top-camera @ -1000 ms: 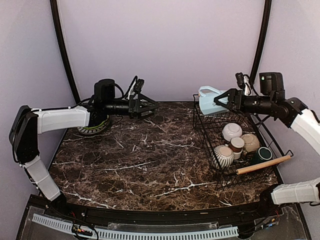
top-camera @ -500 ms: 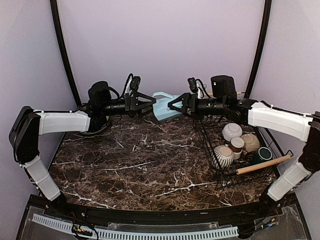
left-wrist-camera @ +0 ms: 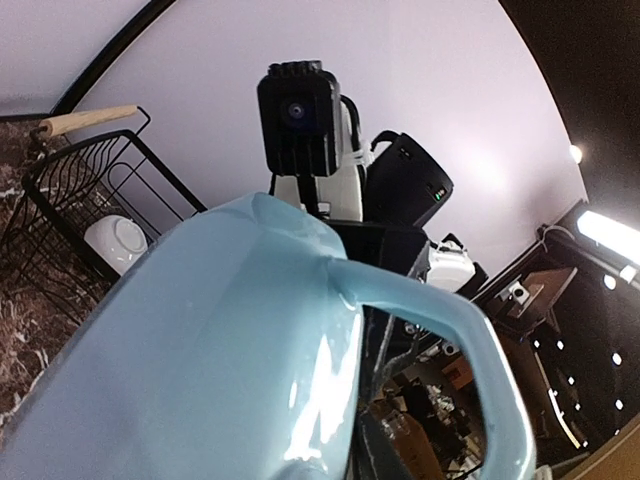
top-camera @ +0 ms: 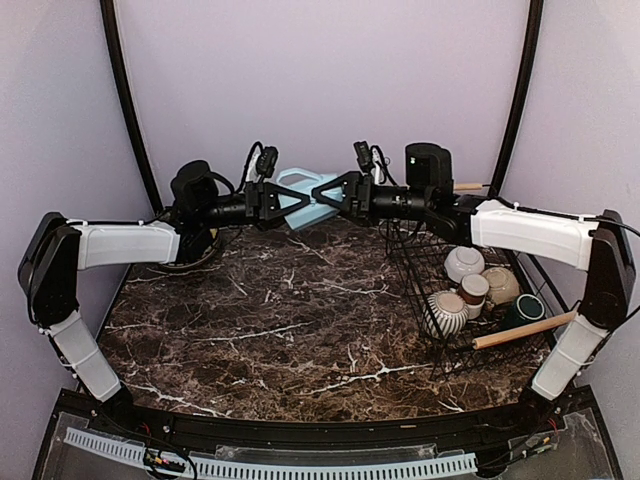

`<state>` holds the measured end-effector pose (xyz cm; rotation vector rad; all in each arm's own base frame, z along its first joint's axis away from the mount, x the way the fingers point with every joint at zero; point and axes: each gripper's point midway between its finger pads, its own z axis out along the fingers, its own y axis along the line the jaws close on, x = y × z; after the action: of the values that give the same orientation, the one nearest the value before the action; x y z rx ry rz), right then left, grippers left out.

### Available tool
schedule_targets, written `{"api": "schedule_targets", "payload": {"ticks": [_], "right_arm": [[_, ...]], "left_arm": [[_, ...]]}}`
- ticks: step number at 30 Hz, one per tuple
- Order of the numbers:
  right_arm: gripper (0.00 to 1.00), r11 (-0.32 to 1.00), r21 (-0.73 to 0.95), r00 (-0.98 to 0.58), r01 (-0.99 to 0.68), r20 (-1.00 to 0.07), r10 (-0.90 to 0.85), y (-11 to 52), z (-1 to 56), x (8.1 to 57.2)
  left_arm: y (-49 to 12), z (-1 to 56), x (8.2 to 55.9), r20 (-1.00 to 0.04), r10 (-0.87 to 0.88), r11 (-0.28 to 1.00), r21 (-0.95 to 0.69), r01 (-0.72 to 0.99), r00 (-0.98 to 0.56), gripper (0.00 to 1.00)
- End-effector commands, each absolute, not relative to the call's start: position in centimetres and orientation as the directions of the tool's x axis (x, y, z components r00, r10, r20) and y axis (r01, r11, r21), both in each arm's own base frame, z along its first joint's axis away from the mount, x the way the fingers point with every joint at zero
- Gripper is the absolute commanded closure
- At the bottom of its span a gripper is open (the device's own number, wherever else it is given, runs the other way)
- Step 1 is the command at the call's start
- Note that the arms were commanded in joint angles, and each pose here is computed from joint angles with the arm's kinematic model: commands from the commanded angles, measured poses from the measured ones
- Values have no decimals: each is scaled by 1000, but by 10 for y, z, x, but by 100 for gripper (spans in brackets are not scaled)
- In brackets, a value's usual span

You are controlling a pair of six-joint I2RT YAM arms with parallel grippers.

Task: Unload the mixed dishes from the dish rack
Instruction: Pass from the right arm to the left, then place the cup at the corner of the board.

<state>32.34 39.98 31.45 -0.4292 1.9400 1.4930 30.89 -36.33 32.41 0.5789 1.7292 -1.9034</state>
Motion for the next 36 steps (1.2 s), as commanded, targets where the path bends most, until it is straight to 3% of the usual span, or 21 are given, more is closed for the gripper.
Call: {"api": "schedule_targets", "payload": {"ticks": [1, 3, 6, 11, 14, 17, 21, 26, 31, 36], "right_arm": [[100, 203, 692, -665, -693, -722, 190, 408, 353, 324], [99, 197, 698, -674, -688, -716, 182, 410, 349, 324], [82, 225, 704, -684, -674, -709, 172, 409, 340, 328], [22, 349, 718, -714, -602, -680, 167, 391, 315, 345], [2, 399, 735, -752, -549, -642, 147, 379, 295, 350], [1, 435, 730, -759, -527, -635, 146, 367, 284, 353], [1, 464, 728, -767, -505, -625, 146, 358, 275, 353], [1, 538, 686, -762, -490, -636, 118, 349, 269, 355], [1, 564, 667, -763, -488, -639, 96, 345, 264, 353], [1, 617, 622, -759, -483, -649, 60, 341, 257, 351]], "left_arm": [[-356, 346, 298, -672, -80, -101, -729, 677, -736, 84], [-353, 346, 301, -674, -88, -90, -728, 679, -734, 94], [-349, 343, 308, -668, -101, -70, -734, 675, -737, 99], [-331, 337, 335, -668, -152, 27, -739, 673, -728, 99], [-320, 311, 353, -643, -141, 188, -764, 617, -753, 99], [-306, 281, 374, -656, -102, 426, -708, 562, -748, 99], [-290, 257, 387, -650, -69, 582, -642, 499, -757, 99], [-248, 219, 419, -636, 9, 853, -398, 337, -772, 99], [-222, 164, 425, -483, 129, 950, -190, 248, -866, 99], [-209, 155, 432, -459, 162, 969, -93, 228, -874, 99]]}}
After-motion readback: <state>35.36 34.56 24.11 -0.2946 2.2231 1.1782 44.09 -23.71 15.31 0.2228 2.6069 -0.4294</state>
